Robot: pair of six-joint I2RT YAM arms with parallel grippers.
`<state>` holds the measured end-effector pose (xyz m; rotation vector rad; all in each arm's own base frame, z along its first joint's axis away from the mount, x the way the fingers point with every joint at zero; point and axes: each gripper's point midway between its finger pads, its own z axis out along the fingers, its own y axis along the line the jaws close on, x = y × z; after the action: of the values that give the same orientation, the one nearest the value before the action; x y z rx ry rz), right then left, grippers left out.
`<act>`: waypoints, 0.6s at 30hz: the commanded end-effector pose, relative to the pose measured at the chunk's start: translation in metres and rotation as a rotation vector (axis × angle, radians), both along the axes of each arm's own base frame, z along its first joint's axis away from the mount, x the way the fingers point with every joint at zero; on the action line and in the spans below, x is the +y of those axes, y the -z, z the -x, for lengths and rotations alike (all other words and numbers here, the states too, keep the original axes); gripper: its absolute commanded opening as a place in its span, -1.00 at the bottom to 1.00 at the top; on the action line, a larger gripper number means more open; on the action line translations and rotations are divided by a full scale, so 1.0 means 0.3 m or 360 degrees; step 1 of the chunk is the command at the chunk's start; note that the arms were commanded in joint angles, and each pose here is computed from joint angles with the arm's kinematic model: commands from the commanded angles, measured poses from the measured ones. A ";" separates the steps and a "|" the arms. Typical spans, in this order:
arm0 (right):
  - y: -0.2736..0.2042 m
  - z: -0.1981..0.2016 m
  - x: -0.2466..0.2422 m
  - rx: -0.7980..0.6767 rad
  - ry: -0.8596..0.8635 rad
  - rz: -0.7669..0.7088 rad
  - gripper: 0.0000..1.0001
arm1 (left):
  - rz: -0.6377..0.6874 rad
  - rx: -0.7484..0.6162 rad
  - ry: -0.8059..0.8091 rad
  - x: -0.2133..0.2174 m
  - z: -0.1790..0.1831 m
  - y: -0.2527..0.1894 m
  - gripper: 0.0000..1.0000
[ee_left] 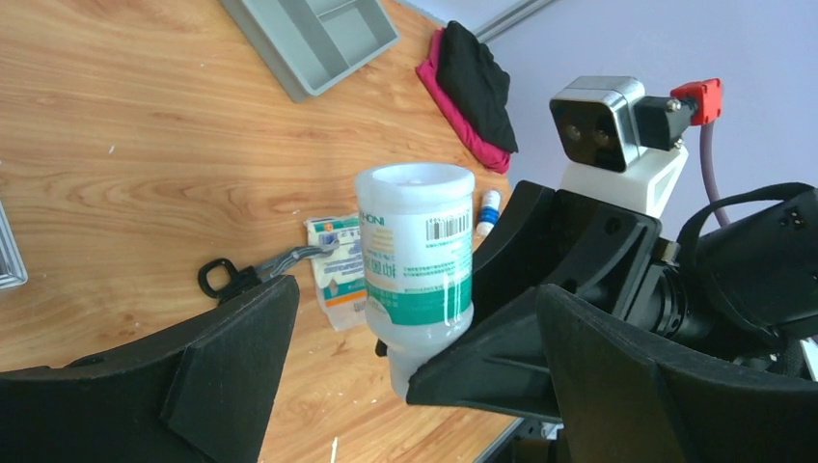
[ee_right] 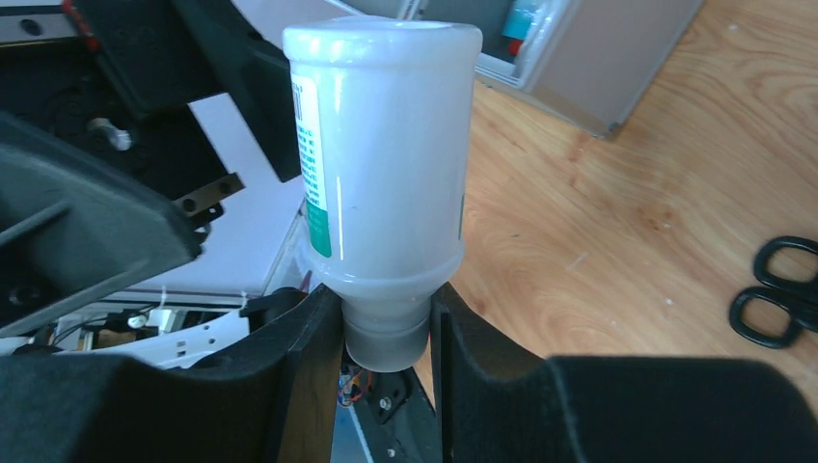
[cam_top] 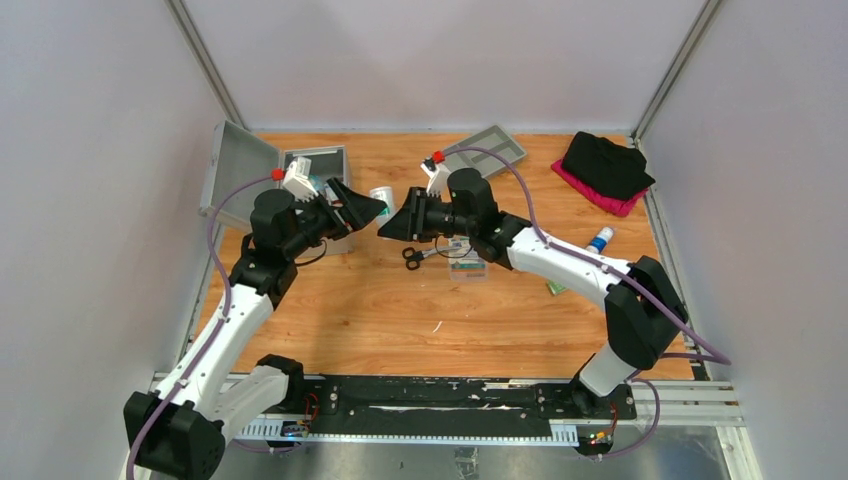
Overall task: Organize the medicine kit
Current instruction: Pick up the pill bottle at the center of the board.
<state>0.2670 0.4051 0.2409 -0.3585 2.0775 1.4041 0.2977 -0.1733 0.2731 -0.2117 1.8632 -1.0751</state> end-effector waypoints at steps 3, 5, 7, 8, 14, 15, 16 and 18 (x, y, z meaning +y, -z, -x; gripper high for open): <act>-0.170 0.079 0.097 -0.0107 -0.0206 -0.0269 -1.00 | -0.0011 0.0000 0.0022 -0.012 -0.003 0.011 0.91; -0.192 0.100 0.108 -0.0120 -0.0250 -0.0293 -1.00 | -0.0012 0.0007 0.0029 -0.015 -0.003 0.015 0.85; -0.202 0.115 0.112 -0.0123 -0.0281 -0.0303 -1.00 | -0.0014 0.0008 0.0024 -0.014 -0.005 0.016 0.76; -0.208 0.127 0.114 -0.0127 -0.0304 -0.0309 -1.00 | -0.0014 0.0007 0.0020 -0.013 -0.006 0.016 0.71; -0.206 0.157 0.101 -0.0146 -0.0328 -0.0305 -1.00 | -0.0007 -0.0009 0.0013 -0.011 -0.008 0.010 0.30; -0.199 0.155 0.095 -0.0150 -0.0314 -0.0290 -1.00 | 0.0001 -0.0025 0.0013 -0.012 -0.009 0.003 0.21; -0.196 0.151 0.088 -0.0161 -0.0294 -0.0274 -1.00 | 0.0004 -0.0025 0.0013 -0.012 -0.008 0.003 0.11; -0.179 0.144 0.076 -0.0171 -0.0261 -0.0221 -0.94 | 0.0008 -0.0033 0.0013 -0.012 -0.006 -0.004 -0.08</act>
<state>0.2338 0.4321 0.2670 -0.4929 1.9856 1.5861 0.2994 -0.1788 0.2742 -0.1974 1.8575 -1.0971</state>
